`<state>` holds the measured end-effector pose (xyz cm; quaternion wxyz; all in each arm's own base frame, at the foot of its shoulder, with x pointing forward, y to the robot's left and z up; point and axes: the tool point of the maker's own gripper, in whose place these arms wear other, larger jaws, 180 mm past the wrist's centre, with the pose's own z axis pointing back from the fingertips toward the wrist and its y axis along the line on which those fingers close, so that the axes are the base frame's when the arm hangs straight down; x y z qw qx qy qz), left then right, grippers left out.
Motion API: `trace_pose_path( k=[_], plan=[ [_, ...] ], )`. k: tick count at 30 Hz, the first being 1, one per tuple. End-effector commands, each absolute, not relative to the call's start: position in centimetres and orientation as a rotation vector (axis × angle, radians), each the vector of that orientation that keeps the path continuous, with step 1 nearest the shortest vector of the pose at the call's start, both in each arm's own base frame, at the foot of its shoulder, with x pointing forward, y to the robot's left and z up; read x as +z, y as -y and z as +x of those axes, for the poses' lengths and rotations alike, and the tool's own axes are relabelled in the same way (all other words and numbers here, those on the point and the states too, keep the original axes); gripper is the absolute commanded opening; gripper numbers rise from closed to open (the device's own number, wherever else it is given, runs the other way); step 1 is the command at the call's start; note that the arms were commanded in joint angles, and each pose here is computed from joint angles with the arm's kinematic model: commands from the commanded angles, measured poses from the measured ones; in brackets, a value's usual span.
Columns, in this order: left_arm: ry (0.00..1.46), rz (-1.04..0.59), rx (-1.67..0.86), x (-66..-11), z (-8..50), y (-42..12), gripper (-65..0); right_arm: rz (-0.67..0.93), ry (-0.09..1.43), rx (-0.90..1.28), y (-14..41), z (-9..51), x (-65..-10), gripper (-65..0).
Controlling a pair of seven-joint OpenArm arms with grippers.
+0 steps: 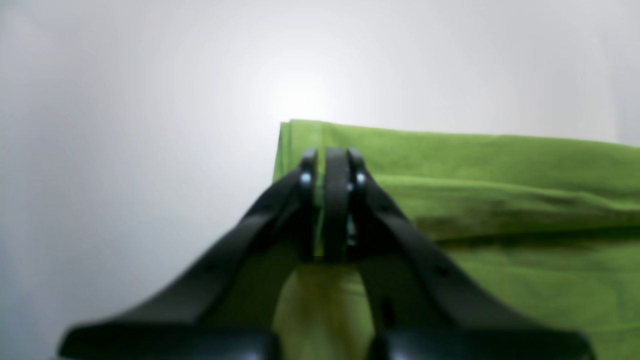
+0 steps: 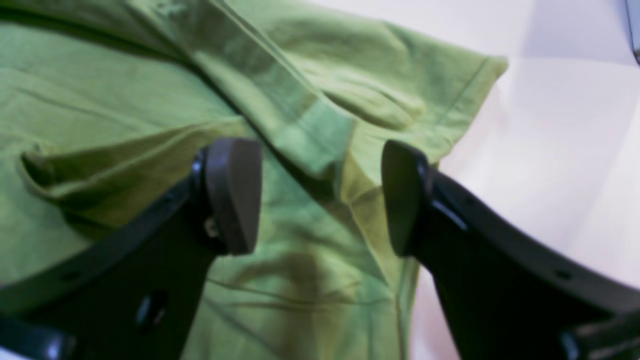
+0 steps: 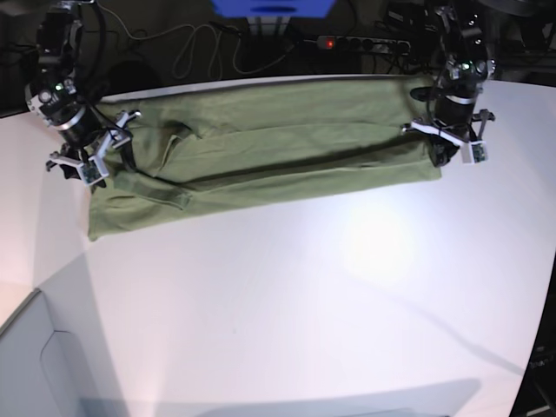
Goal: Fold the T-shirt properly
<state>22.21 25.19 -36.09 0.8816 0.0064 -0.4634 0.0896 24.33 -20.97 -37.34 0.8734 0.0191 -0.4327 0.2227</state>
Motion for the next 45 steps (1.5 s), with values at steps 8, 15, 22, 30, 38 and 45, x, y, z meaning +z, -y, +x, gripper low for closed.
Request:
trace_pose_path(
  k=[8, 15, 22, 30, 38, 45],
  plan=[
    [0.98, 0.017, 0.158, -35.2, 21.2, -24.9, -65.0, 0.008, 0.969, 0.428, 22.4, 25.1, -35.6, -28.6],
    [0.957, 0.016, 0.158, -35.7, 20.6, -24.9, -65.0, 0.003, 1.025, 0.443, 21.4, 25.5, -33.6, -28.4],
    [0.957, 0.01, 0.201, -35.9, 20.2, -24.6, -52.2, 0.019, 1.104, 0.48, 19.2, 26.9, -31.2, -28.4],
    [0.946, 0.027, 0.218, -36.0, 19.5, -25.3, -36.7, 0.03, 1.008, 0.556, 16.7, 29.7, -32.0, -29.0],
    [1.018, 0.037, 0.161, -32.5, 19.6, -24.3, -36.7, 0.073, 0.918, 0.571, 15.5, 31.3, -34.7, -28.5],
    [1.024, 0.039, 0.143, -31.7, 19.1, -23.9, -36.7, 0.085, 0.939, 0.539, 16.1, 33.0, -35.0, -29.1]
  ],
)
